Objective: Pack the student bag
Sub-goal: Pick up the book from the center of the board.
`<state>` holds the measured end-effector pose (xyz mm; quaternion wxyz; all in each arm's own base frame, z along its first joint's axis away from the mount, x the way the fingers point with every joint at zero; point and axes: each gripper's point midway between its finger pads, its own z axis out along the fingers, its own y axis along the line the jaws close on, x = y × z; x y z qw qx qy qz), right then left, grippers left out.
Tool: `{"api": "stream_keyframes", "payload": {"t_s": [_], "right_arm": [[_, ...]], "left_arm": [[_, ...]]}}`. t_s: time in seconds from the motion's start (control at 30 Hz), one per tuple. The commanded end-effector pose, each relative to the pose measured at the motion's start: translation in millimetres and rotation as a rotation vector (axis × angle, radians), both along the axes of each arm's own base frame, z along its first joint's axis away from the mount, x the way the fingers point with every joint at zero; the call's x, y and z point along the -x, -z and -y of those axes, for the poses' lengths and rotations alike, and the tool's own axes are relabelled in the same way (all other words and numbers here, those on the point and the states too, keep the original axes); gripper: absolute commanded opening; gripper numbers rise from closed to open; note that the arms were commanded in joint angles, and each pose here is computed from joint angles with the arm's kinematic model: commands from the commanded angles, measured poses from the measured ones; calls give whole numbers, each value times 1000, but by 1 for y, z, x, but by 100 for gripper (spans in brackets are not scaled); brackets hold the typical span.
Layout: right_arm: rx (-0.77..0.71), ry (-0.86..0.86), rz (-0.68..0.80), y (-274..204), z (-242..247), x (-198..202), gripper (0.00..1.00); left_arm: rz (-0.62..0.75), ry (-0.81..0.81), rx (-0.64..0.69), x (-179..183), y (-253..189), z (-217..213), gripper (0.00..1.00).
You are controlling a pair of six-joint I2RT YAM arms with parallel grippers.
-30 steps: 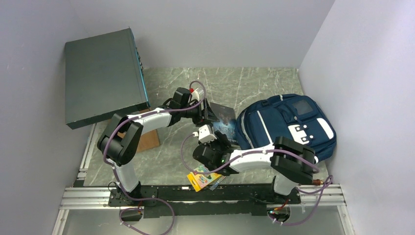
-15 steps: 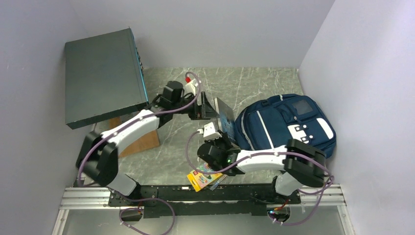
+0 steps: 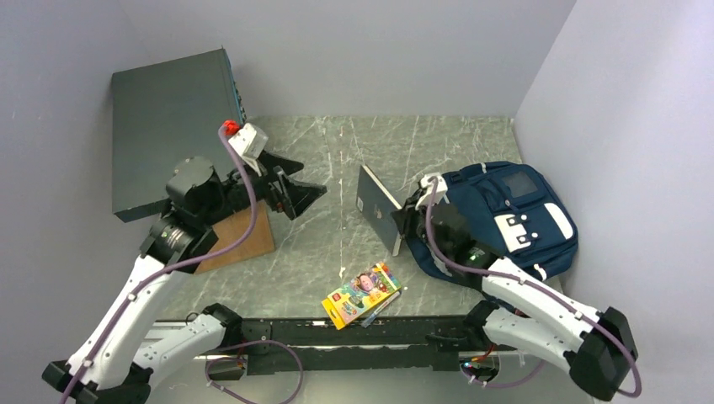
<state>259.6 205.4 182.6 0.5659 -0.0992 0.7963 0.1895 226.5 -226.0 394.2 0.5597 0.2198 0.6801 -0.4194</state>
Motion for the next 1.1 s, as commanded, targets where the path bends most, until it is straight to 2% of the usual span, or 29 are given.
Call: {"api": "stream_keyframes", "payload": {"t_s": [0.0,0.23,0.57,0.73,0.8,0.9,1.07], "right_arm": [[-330,-420,-134,-48,-48,40,0],[-557,-465,-250,-66,-27,47,0],[-782,-669,-278,-116,-9,66,0],[-836,-796,-232,-149,-9,86,0],[-846,-835,-220,-158,-9,93,0],[-860,-890,-205,-168,-9,102,0],[-860,-938,-198,-174,-8,111,0]], "left_arm": [[9,21,-145,3,35,-6,100],[-273,14,-250,7,91,-12,100],[-547,105,-127,23,116,-20,100],[-573,215,-18,33,111,-21,100],[-574,318,27,44,107,-17,100],[-523,489,117,57,94,-9,100],[-478,600,200,74,79,-7,93]]}}
